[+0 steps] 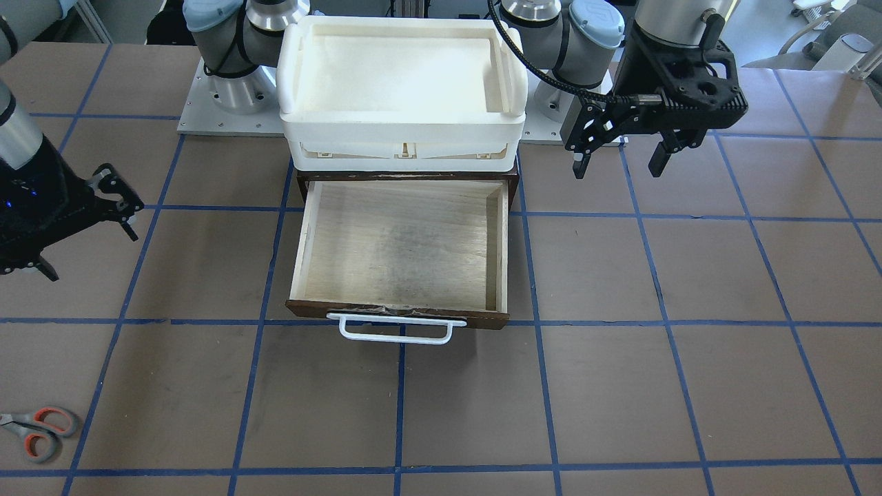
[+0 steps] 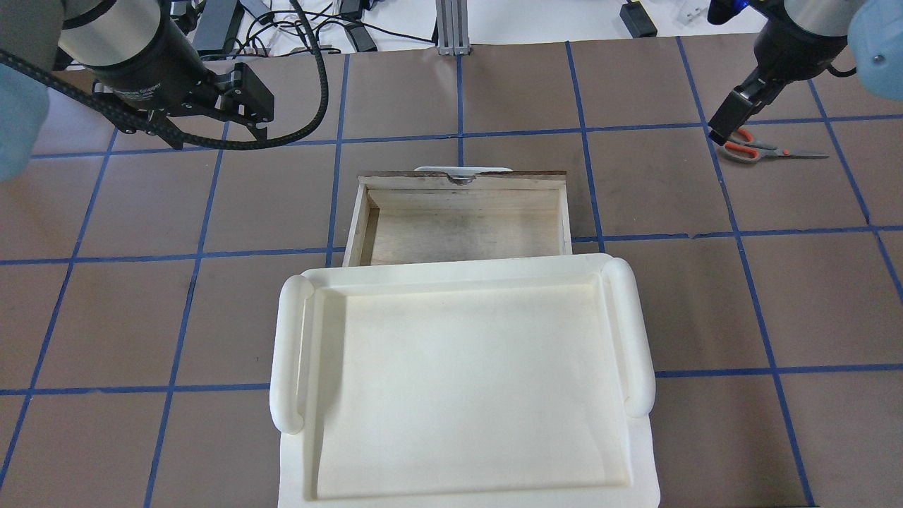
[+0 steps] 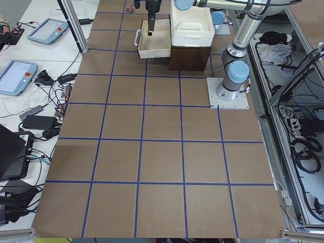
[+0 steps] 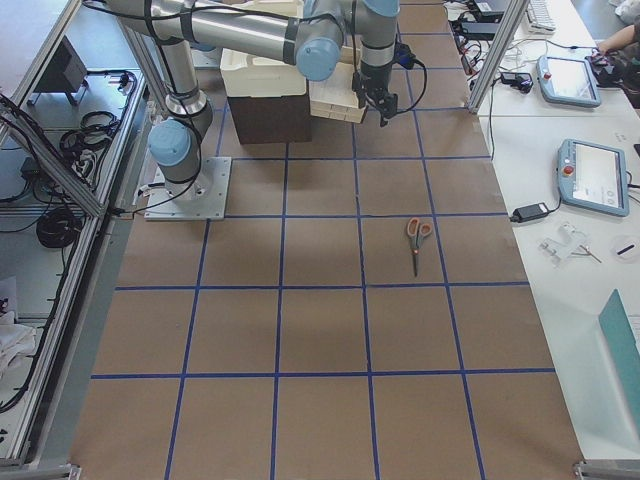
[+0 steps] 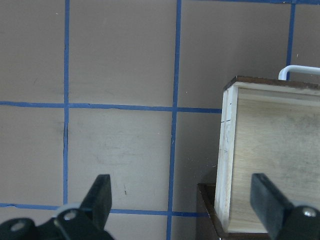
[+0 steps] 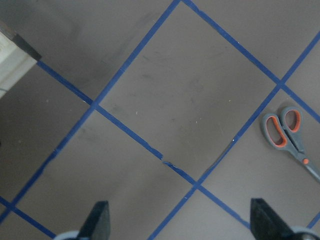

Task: Put scissors in drawer and close it
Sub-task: 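Move the right gripper down over the grey-and-orange scissors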

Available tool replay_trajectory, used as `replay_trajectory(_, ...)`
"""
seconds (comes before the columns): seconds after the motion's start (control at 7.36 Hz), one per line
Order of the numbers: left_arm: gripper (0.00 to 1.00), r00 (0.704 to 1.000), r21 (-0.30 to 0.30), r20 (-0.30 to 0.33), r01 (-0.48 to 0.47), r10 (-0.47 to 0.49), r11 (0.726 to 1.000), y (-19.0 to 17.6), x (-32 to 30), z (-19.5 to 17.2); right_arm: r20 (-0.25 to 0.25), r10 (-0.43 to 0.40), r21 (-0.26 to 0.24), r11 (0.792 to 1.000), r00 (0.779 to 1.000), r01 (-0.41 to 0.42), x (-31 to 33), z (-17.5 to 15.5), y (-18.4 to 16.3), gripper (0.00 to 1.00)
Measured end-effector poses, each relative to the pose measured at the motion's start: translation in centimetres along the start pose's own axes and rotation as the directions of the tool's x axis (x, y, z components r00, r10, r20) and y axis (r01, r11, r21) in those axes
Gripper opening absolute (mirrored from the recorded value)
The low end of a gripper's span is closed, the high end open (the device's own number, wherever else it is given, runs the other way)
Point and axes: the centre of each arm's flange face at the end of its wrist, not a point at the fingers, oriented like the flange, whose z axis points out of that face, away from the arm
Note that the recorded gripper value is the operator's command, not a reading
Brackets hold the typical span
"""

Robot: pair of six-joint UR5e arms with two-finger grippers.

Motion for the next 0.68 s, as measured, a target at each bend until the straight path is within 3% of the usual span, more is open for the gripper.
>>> replay_trajectory(0.14, 1.00, 1.000, 0.002, 0.000, 0.001, -0.001, 1.000, 0.0, 0.0, -0.1, -0.002, -0.117, 0.002, 0.993, 0.993, 0.117, 2.7, 1.7, 1.3, 1.00)
replay_trajectory(0.41, 1.00, 1.000, 0.004, -0.001, 0.000, 0.000, 1.000, 0.1, 0.0, -0.3, -0.007, -0.228, -0.003, 0.974, 0.974, 0.228, 7.7, 5.3, 4.2, 1.00)
replay_trajectory(0.68, 1.00, 1.000, 0.001, -0.003, 0.000, 0.000, 1.000, 0.1, 0.0, -0.1, -0.035, -0.342, -0.006, 0.940, 0.939, 0.342, 11.4, 8.7, 5.8, 1.00)
